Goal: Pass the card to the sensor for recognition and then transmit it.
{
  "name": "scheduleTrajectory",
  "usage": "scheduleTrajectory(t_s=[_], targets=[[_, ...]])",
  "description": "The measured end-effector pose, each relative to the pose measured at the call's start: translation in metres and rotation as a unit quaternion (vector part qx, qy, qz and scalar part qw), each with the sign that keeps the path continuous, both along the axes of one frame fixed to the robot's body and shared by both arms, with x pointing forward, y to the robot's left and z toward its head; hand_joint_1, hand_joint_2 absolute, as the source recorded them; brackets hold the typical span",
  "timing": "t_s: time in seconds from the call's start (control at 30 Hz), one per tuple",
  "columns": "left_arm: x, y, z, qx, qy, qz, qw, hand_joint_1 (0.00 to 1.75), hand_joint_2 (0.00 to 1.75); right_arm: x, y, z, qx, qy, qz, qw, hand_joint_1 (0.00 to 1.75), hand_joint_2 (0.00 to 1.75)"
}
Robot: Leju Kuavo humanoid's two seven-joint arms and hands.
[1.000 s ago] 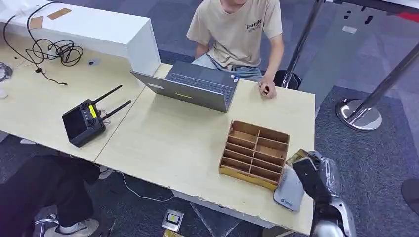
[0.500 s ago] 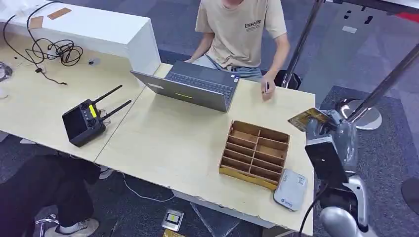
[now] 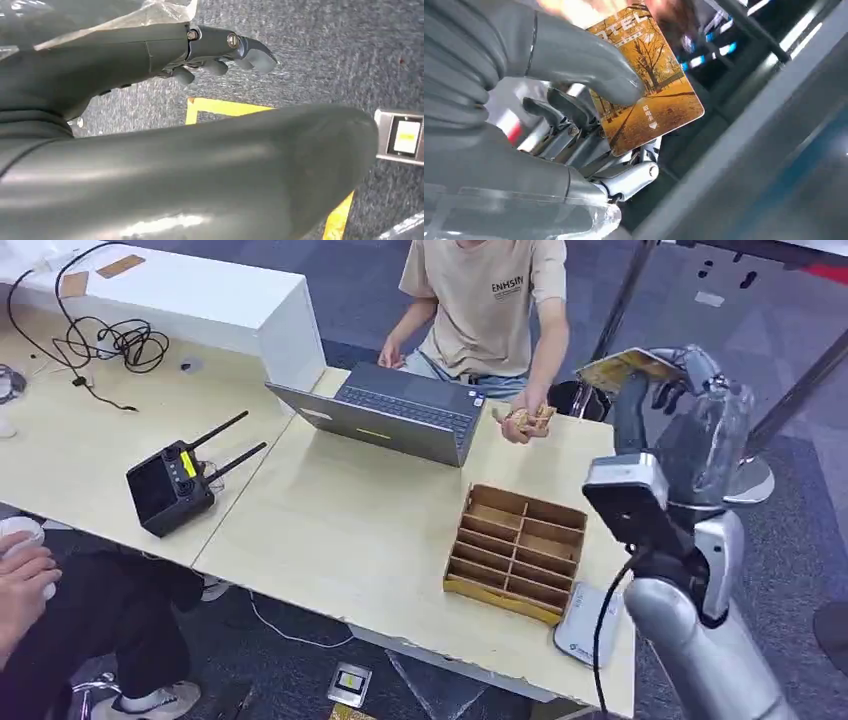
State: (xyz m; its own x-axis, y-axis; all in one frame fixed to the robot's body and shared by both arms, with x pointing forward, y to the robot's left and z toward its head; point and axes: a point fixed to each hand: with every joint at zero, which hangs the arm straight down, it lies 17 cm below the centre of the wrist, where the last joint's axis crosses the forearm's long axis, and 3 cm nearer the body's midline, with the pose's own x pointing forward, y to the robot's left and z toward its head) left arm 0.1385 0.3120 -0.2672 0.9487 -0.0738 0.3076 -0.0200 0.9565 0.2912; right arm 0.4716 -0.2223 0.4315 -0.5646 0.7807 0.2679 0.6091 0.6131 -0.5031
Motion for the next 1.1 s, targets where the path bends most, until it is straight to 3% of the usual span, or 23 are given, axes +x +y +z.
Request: scheduleTrajectory(t_s=[0.2, 0.5, 0.8, 1.07, 1.1], targets=[[0.017, -0.008, 0.003, -0.004, -0.005, -0.024, 1.0, 0.0, 0.0, 0.036, 0.03, 0.005, -0.091, -0.023, -0.044, 0.995, 1.75, 1.75], [0.039, -0.013, 0.009, -0.007, -0.016, -0.049, 0.999, 0.0, 0.0, 0.088, 0.058, -0.041, -0.201, 0.029, -0.079, 0.976, 1.75, 1.75], [0.042, -0.014, 0.01, -0.005, -0.019, -0.057, 0.998, 0.0, 0.0, 0.117, 0.048, -0.092, -0.229, 0.106, -0.089, 0.963, 1.75, 1.75], [0.043, -0.016, 0.01, -0.008, -0.02, -0.06, 0.998, 0.0, 0.0, 0.128, 0.041, -0.118, -0.243, 0.138, -0.098, 0.955, 1.75, 1.75], [0.043, -0.016, 0.01, -0.008, -0.02, -0.06, 0.998, 0.0, 0.0, 0.129, 0.04, -0.121, -0.245, 0.141, -0.1, 0.954, 1.54, 1.75]])
